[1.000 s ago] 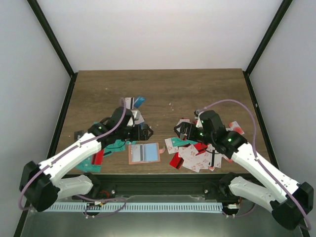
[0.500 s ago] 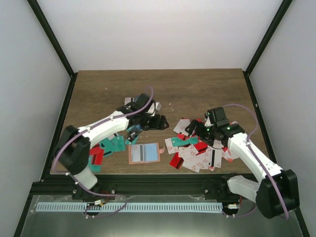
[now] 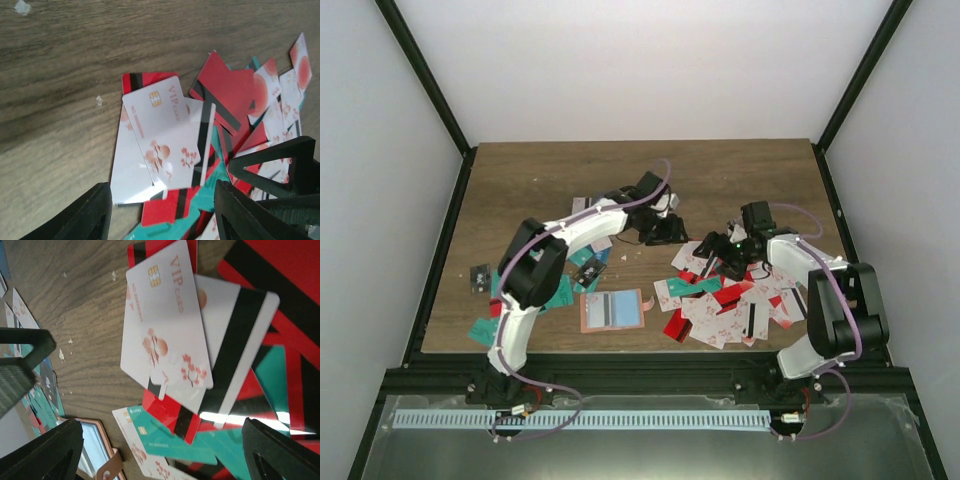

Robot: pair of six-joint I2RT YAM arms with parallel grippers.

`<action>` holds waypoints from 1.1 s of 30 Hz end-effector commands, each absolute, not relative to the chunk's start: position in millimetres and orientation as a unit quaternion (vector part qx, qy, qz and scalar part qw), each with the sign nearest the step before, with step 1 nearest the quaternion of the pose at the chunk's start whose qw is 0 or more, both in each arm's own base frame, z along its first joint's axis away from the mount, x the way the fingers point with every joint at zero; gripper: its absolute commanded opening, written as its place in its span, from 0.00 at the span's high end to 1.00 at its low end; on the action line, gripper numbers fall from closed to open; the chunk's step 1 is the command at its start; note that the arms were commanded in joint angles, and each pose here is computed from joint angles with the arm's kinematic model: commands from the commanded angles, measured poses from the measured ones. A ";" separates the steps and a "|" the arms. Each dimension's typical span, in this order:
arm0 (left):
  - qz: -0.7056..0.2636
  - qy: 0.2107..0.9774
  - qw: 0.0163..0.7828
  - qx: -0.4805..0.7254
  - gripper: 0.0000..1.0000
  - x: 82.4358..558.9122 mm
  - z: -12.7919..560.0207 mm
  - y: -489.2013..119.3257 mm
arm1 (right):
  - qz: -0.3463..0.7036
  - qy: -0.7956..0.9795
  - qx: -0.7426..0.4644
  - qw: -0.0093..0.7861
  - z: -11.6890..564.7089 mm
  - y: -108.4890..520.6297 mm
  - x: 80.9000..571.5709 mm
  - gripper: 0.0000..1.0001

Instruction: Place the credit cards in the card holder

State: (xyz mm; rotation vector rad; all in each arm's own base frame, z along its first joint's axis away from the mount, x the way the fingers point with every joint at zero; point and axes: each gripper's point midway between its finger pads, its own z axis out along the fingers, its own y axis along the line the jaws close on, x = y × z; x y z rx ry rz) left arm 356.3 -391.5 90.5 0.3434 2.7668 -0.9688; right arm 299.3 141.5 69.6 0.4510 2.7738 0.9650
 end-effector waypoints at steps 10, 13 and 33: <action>-0.314 0.938 0.041 0.139 0.46 361.7 47.1 -411.1 | 0.298 0.935 0.169 0.091 43.1 123.8 339.8 0.16; -0.317 0.936 0.020 0.148 0.47 351.6 36.4 -414.3 | 0.310 0.933 0.169 0.078 33.5 128.3 337.8 0.17; -0.371 0.900 -0.066 0.218 0.52 282.1 14.2 -439.6 | 0.439 0.889 0.101 0.082 49.5 162.3 311.3 0.55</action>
